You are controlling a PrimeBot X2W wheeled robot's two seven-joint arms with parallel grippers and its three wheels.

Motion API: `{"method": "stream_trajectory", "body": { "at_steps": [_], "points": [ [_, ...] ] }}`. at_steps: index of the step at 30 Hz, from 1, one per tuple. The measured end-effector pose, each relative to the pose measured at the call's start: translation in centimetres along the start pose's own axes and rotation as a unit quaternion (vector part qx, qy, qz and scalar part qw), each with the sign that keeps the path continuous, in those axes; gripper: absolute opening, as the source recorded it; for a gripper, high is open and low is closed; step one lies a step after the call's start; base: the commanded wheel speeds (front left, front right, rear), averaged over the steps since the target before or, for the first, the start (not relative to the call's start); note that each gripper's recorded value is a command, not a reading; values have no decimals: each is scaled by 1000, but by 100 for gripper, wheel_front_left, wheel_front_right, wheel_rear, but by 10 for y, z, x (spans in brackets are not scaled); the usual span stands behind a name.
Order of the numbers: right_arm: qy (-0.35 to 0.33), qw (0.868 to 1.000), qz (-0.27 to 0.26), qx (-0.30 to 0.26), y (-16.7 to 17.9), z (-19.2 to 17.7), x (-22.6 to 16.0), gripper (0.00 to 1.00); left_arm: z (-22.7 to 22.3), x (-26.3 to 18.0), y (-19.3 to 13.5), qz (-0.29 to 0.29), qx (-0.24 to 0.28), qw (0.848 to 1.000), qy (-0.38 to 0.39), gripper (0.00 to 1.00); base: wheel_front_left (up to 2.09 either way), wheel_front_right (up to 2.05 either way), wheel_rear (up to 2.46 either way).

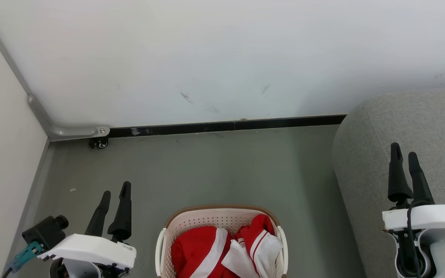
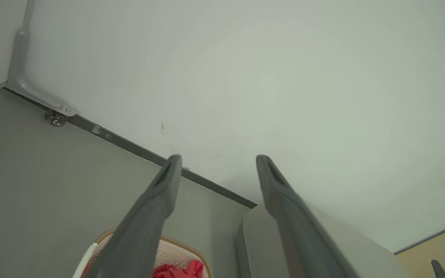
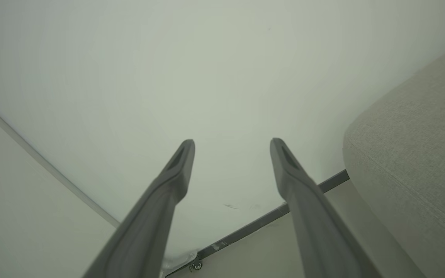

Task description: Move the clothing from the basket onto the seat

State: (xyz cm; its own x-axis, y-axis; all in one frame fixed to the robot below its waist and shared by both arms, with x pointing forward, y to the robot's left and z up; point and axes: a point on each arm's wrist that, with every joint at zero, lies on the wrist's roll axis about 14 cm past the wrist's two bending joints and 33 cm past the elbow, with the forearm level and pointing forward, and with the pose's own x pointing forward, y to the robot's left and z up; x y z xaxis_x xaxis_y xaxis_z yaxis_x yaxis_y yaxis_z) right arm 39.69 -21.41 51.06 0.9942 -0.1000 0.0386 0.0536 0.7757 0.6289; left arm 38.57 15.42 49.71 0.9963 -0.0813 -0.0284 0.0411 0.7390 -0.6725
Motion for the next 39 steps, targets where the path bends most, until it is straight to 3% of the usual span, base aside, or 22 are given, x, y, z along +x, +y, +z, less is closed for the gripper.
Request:
{"method": "stream_trajectory", "body": {
  "at_steps": [13,24,39],
  "points": [
    [-18,994,20,-108,8,7,9,100,1,4,-10,-19,115,993,-9,100,0,0,0],
    [-17,978,33,-208,10,7,13,100,7,7,-18,-42,230,972,-27,100,0,0,0],
    [1,972,23,-235,4,2,17,100,14,11,-18,-39,267,962,-37,100,0,0,0]
  ]
}}
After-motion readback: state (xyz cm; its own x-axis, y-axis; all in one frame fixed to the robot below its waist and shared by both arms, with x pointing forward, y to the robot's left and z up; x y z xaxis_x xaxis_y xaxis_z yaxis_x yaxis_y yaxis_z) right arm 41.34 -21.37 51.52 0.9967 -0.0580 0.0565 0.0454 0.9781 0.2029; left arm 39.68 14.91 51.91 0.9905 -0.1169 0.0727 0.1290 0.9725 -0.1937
